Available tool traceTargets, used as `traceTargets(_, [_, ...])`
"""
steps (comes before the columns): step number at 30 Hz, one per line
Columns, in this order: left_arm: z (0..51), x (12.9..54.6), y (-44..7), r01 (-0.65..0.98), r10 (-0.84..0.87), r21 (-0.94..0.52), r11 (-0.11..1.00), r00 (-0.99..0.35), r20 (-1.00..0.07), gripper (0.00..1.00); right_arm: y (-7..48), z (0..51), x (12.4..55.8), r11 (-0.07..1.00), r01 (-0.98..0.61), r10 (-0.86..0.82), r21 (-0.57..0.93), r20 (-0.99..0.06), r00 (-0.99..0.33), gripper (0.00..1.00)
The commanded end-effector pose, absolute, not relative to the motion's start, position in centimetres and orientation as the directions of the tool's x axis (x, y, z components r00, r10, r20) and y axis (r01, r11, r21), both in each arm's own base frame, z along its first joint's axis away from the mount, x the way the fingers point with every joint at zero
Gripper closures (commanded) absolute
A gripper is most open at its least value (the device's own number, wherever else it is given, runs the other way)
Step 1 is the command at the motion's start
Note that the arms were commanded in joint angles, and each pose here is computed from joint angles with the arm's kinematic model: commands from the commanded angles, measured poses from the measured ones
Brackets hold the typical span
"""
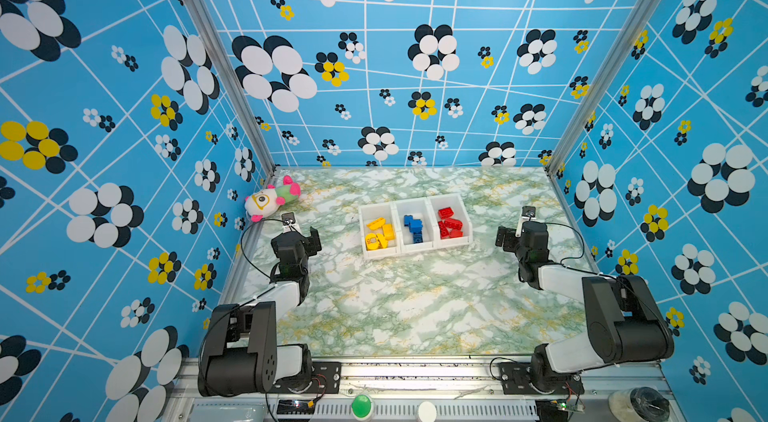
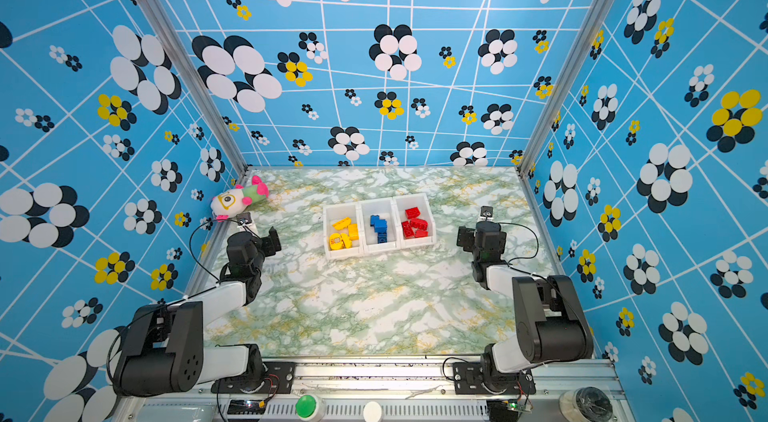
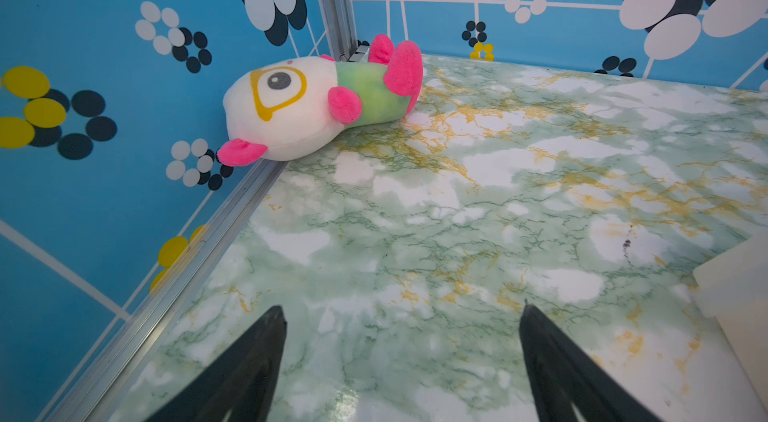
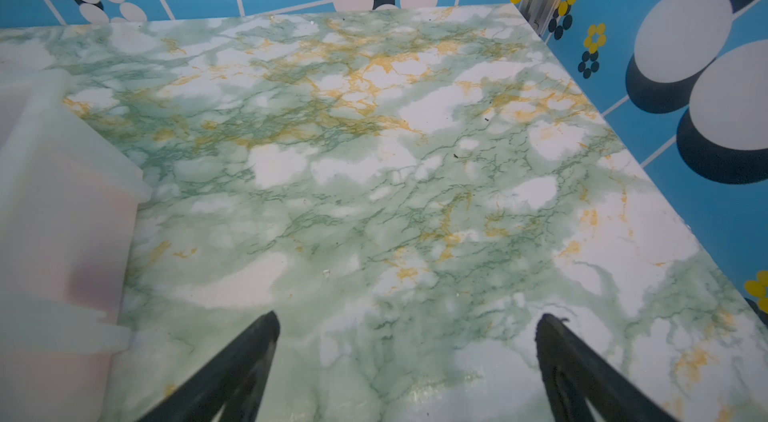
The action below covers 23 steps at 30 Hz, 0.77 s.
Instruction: Sort the legos into containers by color
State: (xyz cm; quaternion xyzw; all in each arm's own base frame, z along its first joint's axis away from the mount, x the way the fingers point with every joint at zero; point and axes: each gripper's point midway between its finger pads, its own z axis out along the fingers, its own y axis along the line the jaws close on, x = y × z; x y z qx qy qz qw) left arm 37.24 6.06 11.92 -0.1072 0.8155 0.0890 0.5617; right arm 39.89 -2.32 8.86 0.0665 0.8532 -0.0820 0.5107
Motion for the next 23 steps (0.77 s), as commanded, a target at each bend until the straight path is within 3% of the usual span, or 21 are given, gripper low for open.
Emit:
traceTargets(1, [12.2, 37.2, 6.0, -0.262, -0.078, 0.01, 0.965, -0.323, -0.943, 0.11, -2.6, 10.0, 40.1, 0.977, 0.204, 0.021, -0.066, -0.916, -0.4, 0.01])
traceTargets(5, [12.3, 37.1, 5.8, -0.252, -0.077, 0.005, 0.968, -0.315, -0.946, 0.11, -2.7, 9.9, 39.5, 0.976, 0.212, 0.022, -0.054, -0.939, -0.342, 0.01])
traceTargets(23, [12.4, 37.0, 5.6, -0.24, -0.072, 0.004, 0.971, -0.309, -0.948, 0.11, -3.3, 9.6, 39.1, 0.967, 0.25, 0.032, -0.054, -0.944, -0.328, 0.01])
